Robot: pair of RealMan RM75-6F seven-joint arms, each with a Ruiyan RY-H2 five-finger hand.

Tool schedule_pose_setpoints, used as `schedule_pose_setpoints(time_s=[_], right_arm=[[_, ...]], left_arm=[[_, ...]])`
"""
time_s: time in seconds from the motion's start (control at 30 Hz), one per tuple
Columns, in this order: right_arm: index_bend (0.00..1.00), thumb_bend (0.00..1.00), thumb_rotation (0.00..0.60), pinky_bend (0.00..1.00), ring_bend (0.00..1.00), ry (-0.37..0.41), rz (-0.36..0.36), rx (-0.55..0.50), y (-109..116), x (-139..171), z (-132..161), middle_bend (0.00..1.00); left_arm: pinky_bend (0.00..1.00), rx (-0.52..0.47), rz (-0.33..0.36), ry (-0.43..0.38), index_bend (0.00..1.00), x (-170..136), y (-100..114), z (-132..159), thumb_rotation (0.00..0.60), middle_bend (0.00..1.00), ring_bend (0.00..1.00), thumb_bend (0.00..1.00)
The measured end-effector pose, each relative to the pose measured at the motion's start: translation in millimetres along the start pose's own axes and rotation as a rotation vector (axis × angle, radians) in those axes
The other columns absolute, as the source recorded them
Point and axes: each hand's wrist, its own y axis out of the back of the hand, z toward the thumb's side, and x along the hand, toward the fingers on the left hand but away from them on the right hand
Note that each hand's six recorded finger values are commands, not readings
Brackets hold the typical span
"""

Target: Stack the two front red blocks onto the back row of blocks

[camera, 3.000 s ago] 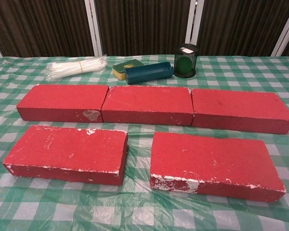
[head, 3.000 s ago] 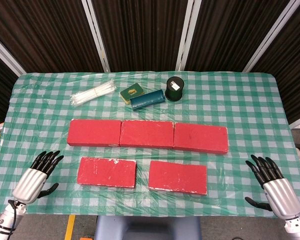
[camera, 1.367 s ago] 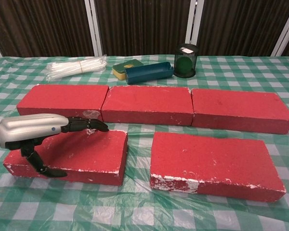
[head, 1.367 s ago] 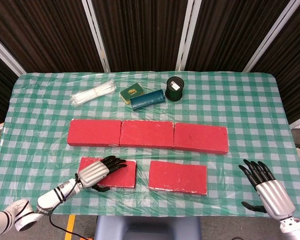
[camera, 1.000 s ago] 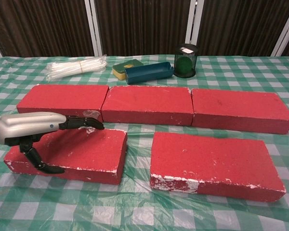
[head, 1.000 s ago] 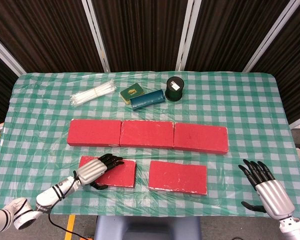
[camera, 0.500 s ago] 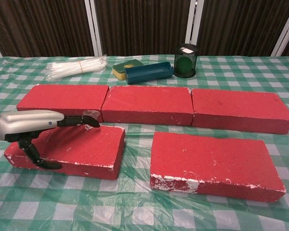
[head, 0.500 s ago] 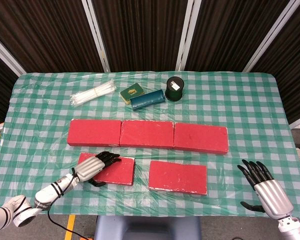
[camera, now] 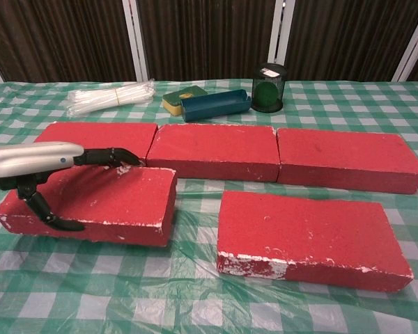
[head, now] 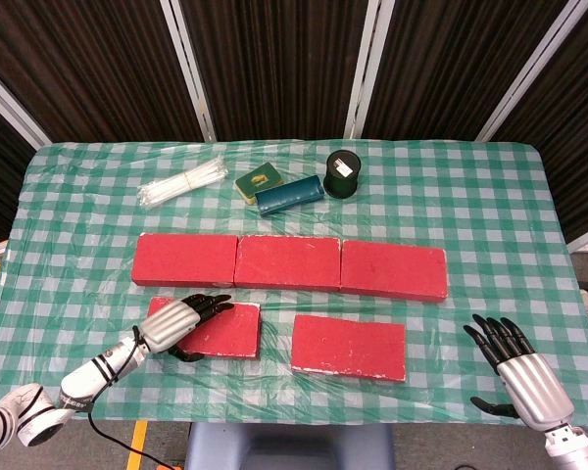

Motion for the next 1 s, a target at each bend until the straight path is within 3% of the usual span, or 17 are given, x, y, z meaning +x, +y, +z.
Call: schedule_pose_setpoints(time_s=[0.13,0.4,0.67,1.0], right_arm=[[0.0,0.1,0.6,0.0,0.0,-0.006,0.001,-0.001,0.0,-0.9,-1.3,0.0],[0.0,0.1,0.6,0.0,0.0,-0.036,0.008,-0.001,-1.8,-6.3,-5.9,0.0],[0.0,0.1,0.6,0.0,0.0,-0.09,0.013,-0.02,-2.9,-12.6,-13.9,0.0],[0.0,0.1,0.6,0.0,0.0,-0.121,0.035,-0.005,-7.9,-21.3,-19.6,0.0]], left_arm=[[0.62,0.03,0.053,-0.006,0.0,2.7,23.1,3.3,0.6,0.0,0.4,0.27],[0.62,0.038,0.13,0.02,0.0,36.7,74.7,0.3,0.6,0.0,0.4,0.27],[0.61,0.04,0.118,0.041,0.0,82.8,92.6,-5.4,0.6,0.0,0.4,0.27],[0.61,0.005,0.115,0.069,0.0,120.2,100.1,-13.3,0.6,0.0,0.4,0.27]])
